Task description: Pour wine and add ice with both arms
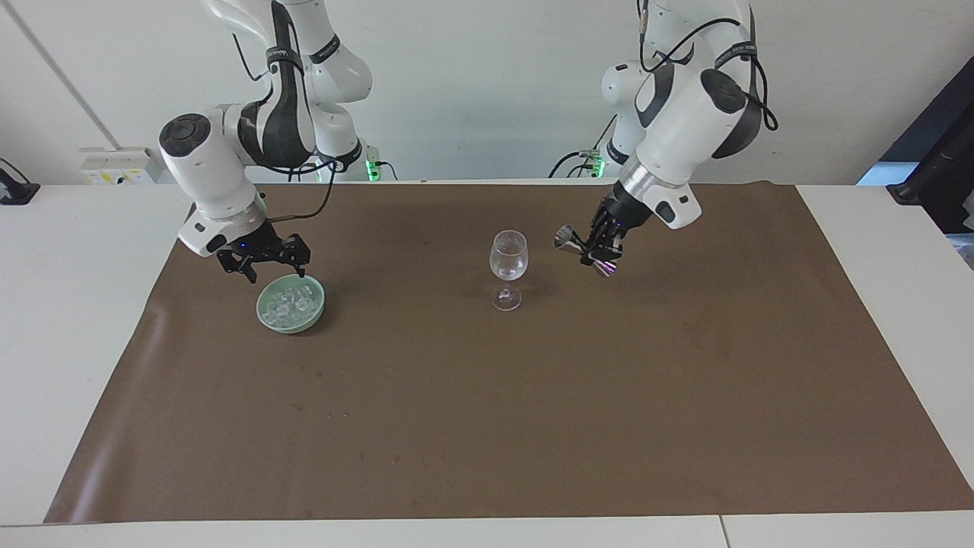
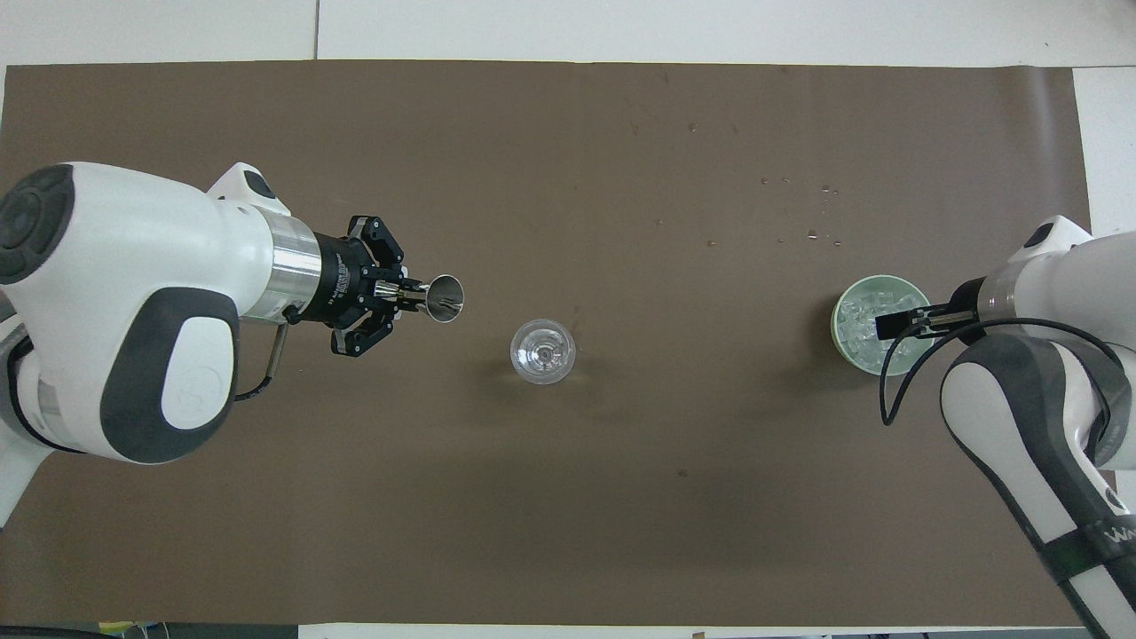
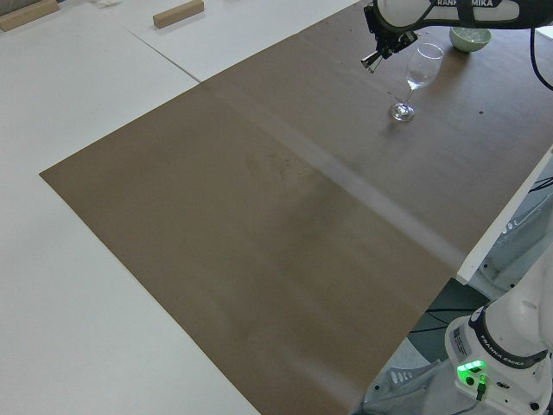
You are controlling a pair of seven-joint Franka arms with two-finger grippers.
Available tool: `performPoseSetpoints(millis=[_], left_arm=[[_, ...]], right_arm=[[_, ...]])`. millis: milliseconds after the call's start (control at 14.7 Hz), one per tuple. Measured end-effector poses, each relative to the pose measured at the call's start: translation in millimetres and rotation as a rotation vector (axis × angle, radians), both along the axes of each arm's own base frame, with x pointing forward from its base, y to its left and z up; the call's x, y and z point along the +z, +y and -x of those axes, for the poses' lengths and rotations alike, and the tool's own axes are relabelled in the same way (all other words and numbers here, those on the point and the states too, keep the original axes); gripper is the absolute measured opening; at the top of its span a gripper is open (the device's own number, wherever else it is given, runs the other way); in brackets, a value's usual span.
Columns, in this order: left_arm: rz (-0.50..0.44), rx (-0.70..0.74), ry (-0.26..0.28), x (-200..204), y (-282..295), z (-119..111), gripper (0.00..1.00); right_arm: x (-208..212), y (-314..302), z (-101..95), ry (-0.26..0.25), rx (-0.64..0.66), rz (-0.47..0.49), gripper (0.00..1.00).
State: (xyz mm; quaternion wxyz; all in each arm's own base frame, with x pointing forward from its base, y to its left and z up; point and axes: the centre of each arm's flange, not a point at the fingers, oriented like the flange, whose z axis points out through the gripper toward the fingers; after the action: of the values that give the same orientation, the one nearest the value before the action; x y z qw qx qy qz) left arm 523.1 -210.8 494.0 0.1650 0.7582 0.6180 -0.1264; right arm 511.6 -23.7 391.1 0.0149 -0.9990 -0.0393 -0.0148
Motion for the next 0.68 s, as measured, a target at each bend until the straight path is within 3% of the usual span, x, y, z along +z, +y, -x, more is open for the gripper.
performPoseSetpoints(millis=[340, 612, 680], left_arm=[[0.196, 0.188, 0.072, -27, 113, -10, 0.22], [0.267, 0.336, 0.115, -56, 193, -15, 0.22], [0.288, 0.359, 0.122, -66, 209, -17, 0.22]], right_arm=[[-46, 0, 14.5, -0.013, -0.003, 0.005, 0.96], [-58, 0, 14.2, -0.021, 0.009, 0.008, 0.93], [-59, 0, 13.6, -0.025, 0.015, 0.009, 0.88]])
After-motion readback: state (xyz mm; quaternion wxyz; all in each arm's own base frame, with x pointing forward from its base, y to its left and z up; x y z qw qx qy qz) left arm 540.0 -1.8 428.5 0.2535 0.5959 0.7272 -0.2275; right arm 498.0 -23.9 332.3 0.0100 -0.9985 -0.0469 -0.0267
